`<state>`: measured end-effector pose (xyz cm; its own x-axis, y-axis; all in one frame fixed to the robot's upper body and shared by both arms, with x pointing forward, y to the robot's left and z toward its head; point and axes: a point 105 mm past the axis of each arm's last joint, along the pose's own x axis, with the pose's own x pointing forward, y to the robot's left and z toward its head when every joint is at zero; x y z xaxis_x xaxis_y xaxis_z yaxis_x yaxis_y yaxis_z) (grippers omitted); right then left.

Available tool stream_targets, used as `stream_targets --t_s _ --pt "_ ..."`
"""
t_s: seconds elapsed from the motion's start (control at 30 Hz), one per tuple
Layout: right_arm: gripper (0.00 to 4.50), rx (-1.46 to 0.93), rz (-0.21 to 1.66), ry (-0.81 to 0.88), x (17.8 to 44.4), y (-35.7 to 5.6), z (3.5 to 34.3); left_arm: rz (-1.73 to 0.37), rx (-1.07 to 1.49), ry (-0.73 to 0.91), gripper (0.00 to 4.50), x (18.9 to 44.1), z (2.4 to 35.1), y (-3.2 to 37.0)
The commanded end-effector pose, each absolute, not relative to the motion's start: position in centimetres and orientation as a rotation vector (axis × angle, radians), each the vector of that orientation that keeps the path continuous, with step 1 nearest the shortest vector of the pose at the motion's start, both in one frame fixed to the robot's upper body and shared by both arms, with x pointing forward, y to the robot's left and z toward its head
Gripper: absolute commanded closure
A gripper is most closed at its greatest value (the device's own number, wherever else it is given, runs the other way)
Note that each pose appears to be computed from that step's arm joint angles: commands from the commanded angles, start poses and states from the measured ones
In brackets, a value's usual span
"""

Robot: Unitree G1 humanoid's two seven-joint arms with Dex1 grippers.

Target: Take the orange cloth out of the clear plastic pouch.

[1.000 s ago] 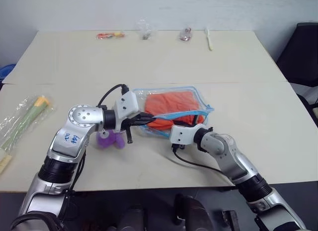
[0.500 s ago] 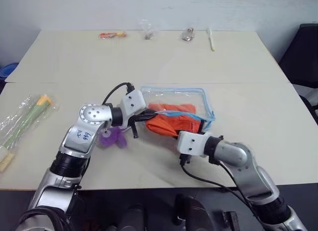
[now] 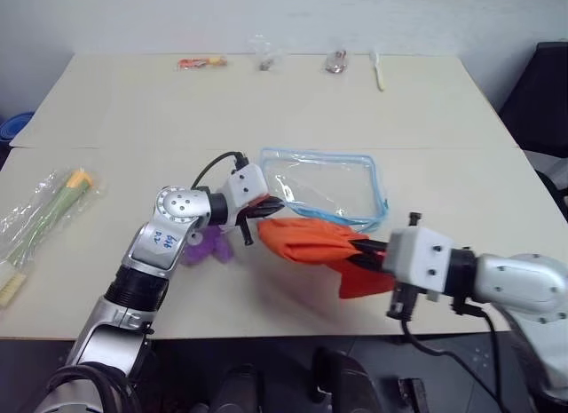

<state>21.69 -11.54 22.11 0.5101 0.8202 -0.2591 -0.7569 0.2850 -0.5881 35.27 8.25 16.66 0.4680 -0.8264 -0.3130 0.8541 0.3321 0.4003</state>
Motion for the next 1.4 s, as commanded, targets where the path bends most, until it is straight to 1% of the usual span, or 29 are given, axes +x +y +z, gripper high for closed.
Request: stream_targets --t_s 0.03,0.07,0.1,0.23,0.3,0.37,0.4,0.5,0.6,0.67,0.77,0.87,0.97,1.03,1.17,1.2,1.3,1.33,1.37,1.4 --pt "4.5 -0.741 1.026 -0.109 20.7 -13.3 24.8 -1.16 0.579 -0.005 3.0 33.9 18.8 8.5" --pt "4.5 -0.741 1.007 -0.095 20.6 -14.0 25.4 -1.178 0.596 -0.001 2.64 33.6 18.9 9.0" --pt "4.5 -0.739 0.996 -0.084 20.5 -14.5 25.8 -1.188 0.607 0.003 2.4 33.3 18.9 9.3" --pt "4.5 -0.758 0.866 -0.053 21.4 -18.3 28.2 -1.253 0.606 0.056 1.14 31.9 20.1 11.3" --pt "4.5 -0.825 0.743 -0.029 23.2 -21.5 28.9 -1.374 0.509 0.089 0.56 30.1 22.1 12.3" --pt "4.5 -0.984 0.611 -0.005 25.5 -24.5 28.8 -1.488 0.416 0.095 0.56 28.6 24.3 12.7" --pt "4.5 -1.064 0.564 -0.001 26.5 -25.6 28.6 -1.517 0.389 0.091 0.56 28.3 25.0 12.7" --pt "4.5 -1.262 0.467 -0.027 29.0 -28.4 27.8 -1.543 0.349 0.066 0.56 28.4 26.7 12.3" --pt "4.5 -1.391 0.418 -0.093 30.6 -29.6 26.9 -1.556 0.311 0.032 0.56 28.4 27.8 11.7" --pt "4.5 -1.439 0.402 -0.144 31.3 -29.7 25.5 -1.57 0.272 0.016 0.56 28.1 28.2 11.2" --pt "4.5 -1.462 0.457 -0.166 31.3 -29.5 22.1 -1.583 0.271 0.013 0.56 27.6 27.8 11.0" --pt "4.5 -1.414 0.518 -0.123 30.8 -29.7 18.6 -1.591 0.274 0.008 0.56 27.3 27.5 10.8" --pt "4.5 -1.379 0.552 -0.061 30.2 -30.4 16.2 -1.603 0.277 0.011 0.56 27.1 27.1 10.6" --pt "4.5 -1.352 0.562 -0.033 29.8 -30.8 15.4 -1.619 0.278 0.023 0.56 26.9 27.0 10.8" --pt "3.42 -1.292 0.567 0.008 29.3 -31.3 15.4 -1.624 0.287 0.023 0.51 27.0 27.1 11.2" --pt "3.02 -1.287 0.568 0.012 29.2 -31.3 15.4 -1.624 0.288 0.024 0.51 27.1 27.1 11.3" --pt "2.04 -1.226 0.564 0.063 28.1 -31.8 15.5 -1.625 0.295 0.027 0.51 27.2 27.2 11.7" --pt "1.61 -1.193 0.558 0.089 27.5 -32.1 15.5 -1.622 0.296 0.03 0.51 27.3 27.2 11.9" --pt "1.38 -1.131 0.542 0.121 26.8 -32.4 15.6 -1.617 0.3 0.037 0.51 27.4 27.2 12.3" --pt "1.01 -1.067 0.529 0.149 26.2 -32.7 15.7 -1.611 0.306 0.042 0.51 27.5 27.1 12.6"
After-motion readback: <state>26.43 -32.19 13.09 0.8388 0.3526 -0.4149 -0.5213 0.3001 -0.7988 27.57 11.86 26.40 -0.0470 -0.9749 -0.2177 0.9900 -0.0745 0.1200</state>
